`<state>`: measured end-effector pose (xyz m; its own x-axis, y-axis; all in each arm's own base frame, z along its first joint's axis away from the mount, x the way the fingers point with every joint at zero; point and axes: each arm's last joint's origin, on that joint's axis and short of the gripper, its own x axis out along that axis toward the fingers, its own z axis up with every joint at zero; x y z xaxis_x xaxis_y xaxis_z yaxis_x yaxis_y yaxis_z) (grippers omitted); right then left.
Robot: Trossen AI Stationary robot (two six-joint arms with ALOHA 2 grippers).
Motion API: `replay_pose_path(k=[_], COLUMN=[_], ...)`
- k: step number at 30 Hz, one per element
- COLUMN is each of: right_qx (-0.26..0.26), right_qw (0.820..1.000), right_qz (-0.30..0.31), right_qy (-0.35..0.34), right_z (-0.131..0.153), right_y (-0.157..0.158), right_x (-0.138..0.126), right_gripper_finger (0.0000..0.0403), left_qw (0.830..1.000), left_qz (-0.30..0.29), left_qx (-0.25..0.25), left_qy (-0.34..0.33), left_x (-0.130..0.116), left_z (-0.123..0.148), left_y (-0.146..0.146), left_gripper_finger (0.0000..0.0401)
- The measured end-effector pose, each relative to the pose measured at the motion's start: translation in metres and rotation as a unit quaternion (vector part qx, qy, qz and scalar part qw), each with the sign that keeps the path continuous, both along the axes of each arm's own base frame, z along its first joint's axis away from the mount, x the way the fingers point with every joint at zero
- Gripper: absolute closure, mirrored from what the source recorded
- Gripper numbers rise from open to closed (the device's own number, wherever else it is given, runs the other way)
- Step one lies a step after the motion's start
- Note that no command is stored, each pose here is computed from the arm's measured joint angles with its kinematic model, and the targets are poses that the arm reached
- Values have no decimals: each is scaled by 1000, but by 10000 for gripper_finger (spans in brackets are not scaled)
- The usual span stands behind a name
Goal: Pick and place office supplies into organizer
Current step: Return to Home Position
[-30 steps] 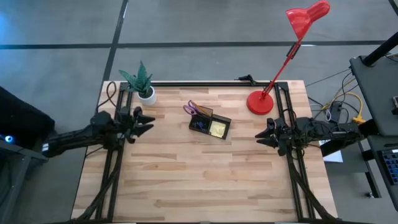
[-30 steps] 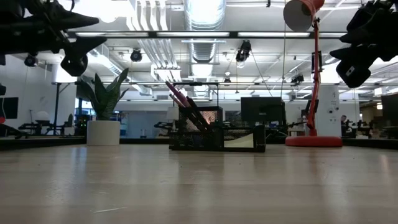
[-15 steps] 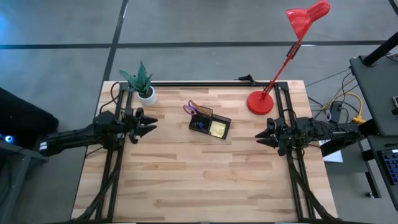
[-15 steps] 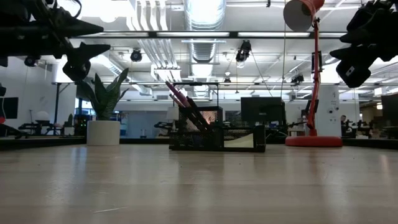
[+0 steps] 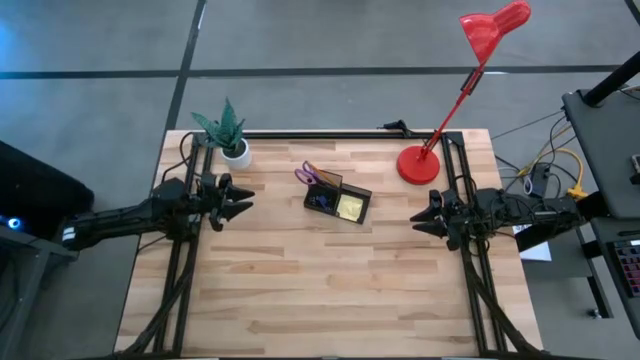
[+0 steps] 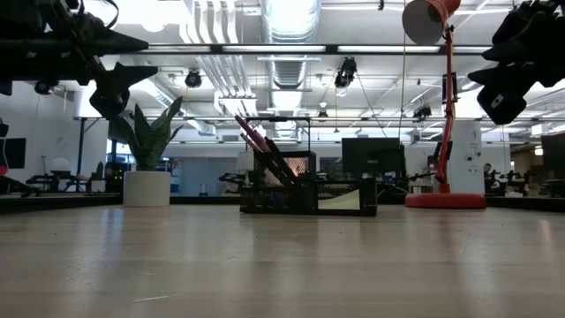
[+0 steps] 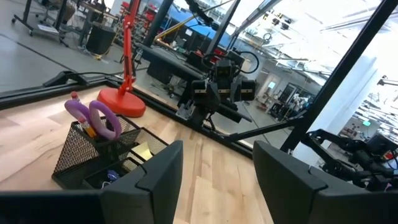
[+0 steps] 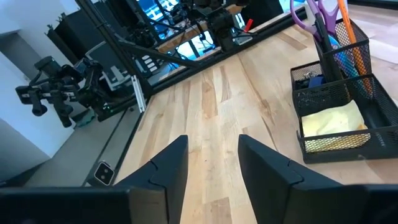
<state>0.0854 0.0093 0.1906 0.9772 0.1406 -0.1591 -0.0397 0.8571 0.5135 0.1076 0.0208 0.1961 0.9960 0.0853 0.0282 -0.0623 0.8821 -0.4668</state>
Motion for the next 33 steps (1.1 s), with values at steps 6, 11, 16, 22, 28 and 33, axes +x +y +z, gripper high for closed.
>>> replay_pose_path(k=[6, 11, 16, 22, 28, 33], right_qx=[0, 0, 0, 0, 0, 0], right_qw=[1000, 1000, 1000, 1000, 1000, 1000], right_qz=[0, 0, 0, 0, 0, 0], right_qy=[0, 0, 0, 0, 0, 0], right_z=[0, 0, 0, 0, 0, 0], right_y=[0, 0, 0, 0, 0, 0], right_x=[0, 0, 0, 0, 0, 0], right_gripper_finger=[275, 272, 271, 277, 274, 270], left_qw=[1000, 1000, 1000, 1000, 1000, 1000], left_qz=[0, 0, 0, 0, 0, 0], left_qx=[0, 0, 0, -1, -1, -1], left_qy=[0, 0, 2, 2, 2, 2], left_x=[0, 0, 0, 0, 0, 0], left_z=[0, 0, 0, 0, -1, -1], left_y=[0, 0, 0, 0, 0, 0], left_gripper_finger=[221, 221, 221, 221, 221, 221])
